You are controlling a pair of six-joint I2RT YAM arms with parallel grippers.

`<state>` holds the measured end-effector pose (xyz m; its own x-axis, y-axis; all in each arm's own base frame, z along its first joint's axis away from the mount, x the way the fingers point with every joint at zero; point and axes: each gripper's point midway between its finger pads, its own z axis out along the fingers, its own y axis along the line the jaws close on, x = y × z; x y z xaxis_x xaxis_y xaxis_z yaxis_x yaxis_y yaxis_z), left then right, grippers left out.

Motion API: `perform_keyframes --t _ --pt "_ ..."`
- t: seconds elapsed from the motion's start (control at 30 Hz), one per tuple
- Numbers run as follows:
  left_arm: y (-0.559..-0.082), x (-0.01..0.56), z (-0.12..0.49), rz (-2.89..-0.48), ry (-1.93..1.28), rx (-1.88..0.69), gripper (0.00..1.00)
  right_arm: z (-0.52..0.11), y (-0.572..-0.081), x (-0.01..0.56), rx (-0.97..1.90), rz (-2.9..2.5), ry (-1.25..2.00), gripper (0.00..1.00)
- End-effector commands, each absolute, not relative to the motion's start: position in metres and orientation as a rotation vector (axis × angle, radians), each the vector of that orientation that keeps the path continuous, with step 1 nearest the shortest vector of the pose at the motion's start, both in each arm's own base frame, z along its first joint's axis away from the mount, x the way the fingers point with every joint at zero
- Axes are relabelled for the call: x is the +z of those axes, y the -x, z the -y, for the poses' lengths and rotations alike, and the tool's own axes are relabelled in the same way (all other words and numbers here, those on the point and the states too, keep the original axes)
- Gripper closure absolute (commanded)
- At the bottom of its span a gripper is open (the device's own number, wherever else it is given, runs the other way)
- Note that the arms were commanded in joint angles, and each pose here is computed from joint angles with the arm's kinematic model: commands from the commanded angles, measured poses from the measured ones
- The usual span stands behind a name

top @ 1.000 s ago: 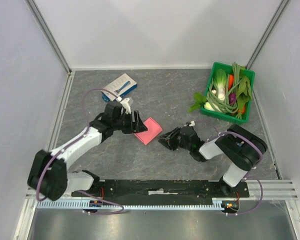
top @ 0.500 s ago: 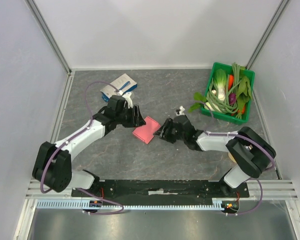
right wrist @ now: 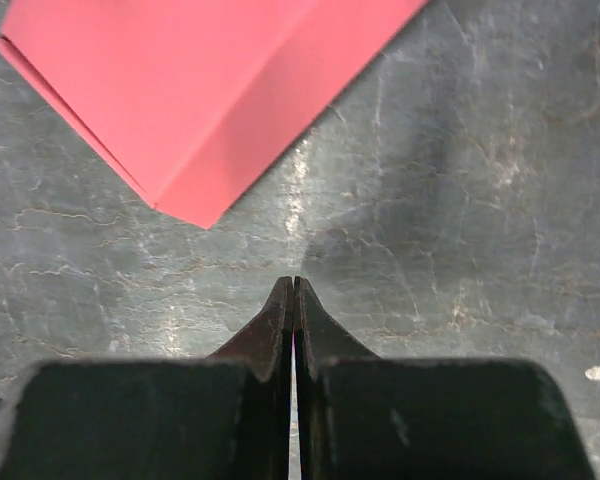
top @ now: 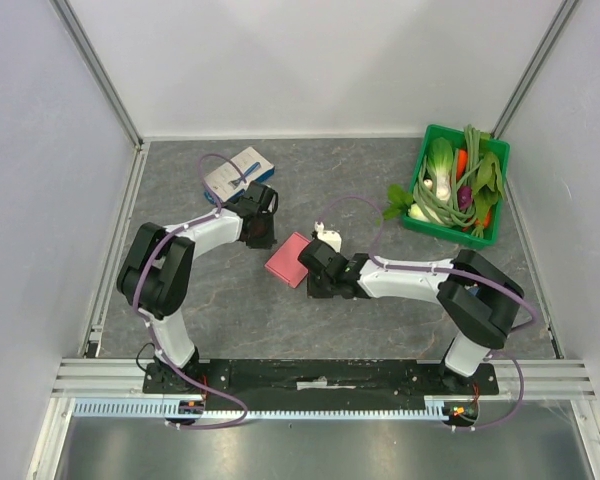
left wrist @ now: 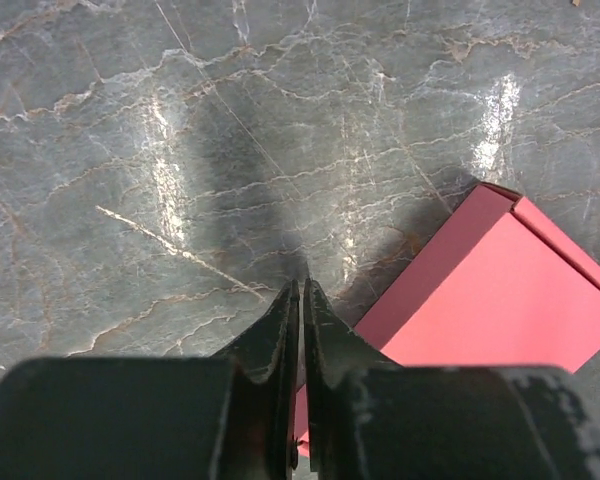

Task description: Fold the paper box

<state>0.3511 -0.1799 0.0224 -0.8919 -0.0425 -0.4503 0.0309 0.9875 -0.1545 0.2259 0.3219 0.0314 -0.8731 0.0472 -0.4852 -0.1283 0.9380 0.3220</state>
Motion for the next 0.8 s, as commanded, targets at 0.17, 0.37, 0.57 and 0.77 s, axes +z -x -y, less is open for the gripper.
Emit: perform_keyframes --t 0.17,0.37,0.57,0.77 --pt "-0.325 0.0 0.177 -2.702 0.055 -0.242 0.98 -0.32 -0.24 0.027 0.377 -2.551 -0.229 1.0" --pt "-0.306 -0.002 0.185 -2.702 0.036 -0.309 0.98 -0.332 -0.24 0.02 0.397 -2.553 -0.26 1.0" --pt "-0.283 -0.006 0.201 -2.729 -0.011 -0.405 0.98 -0.349 -0.248 0.009 0.397 -2.563 -0.246 1.0" --pt "-0.237 -0.019 0.224 -2.791 -0.082 -0.607 0.98 -0.36 -0.265 0.006 0.44 -2.487 -0.234 1.0"
